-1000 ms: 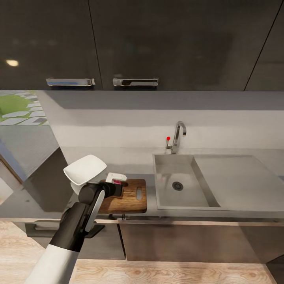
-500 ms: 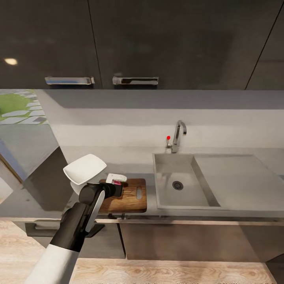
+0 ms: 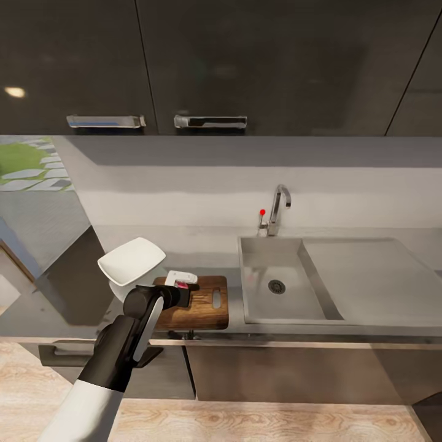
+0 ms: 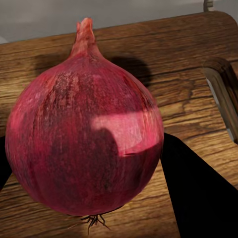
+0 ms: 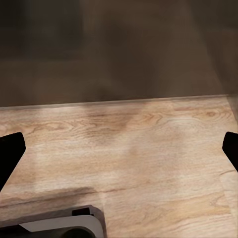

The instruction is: In the kitchen, take the Vidalia onion out of the sink, dice it on the chopping board with the paring knife, put the diced onion into the bowl on the countertop, then place both the paring knife and the chopping board into the sink.

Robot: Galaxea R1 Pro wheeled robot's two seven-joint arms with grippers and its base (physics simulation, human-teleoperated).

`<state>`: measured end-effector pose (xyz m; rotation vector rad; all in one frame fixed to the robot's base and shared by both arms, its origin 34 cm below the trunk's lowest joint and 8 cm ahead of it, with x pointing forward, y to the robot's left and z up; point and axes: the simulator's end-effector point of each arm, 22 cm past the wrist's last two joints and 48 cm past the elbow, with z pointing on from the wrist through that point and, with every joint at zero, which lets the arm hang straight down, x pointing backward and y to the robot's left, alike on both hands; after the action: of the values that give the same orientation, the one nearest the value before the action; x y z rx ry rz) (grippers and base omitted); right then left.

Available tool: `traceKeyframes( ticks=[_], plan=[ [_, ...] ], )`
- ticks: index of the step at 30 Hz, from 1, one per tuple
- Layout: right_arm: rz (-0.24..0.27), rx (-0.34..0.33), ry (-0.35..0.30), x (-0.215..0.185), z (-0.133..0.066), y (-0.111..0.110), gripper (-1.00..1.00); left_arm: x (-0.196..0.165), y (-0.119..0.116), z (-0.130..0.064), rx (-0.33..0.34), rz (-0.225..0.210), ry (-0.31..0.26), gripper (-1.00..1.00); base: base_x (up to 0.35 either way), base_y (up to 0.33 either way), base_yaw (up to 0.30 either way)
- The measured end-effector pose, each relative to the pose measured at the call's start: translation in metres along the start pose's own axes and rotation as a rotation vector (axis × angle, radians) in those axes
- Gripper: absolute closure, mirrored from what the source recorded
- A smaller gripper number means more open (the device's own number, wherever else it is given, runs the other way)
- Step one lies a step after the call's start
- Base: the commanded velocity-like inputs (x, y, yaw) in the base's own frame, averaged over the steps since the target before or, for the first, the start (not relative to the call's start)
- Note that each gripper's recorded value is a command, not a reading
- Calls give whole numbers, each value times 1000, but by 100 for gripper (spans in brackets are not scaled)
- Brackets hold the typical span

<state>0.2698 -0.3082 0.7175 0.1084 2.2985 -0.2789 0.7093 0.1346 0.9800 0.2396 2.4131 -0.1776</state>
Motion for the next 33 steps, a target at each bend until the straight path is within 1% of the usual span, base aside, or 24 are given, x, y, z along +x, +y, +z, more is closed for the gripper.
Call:
traceKeyframes(
  ticks=[8,33],
  plan=[
    [0,0,0,0,0,0,-100,5,0,3,0,-1,12,100,0,0,0],
    [-2,0,6,2,-1,0,-100,8,1,6,0,-3,21,100,0,0,0]
  ],
)
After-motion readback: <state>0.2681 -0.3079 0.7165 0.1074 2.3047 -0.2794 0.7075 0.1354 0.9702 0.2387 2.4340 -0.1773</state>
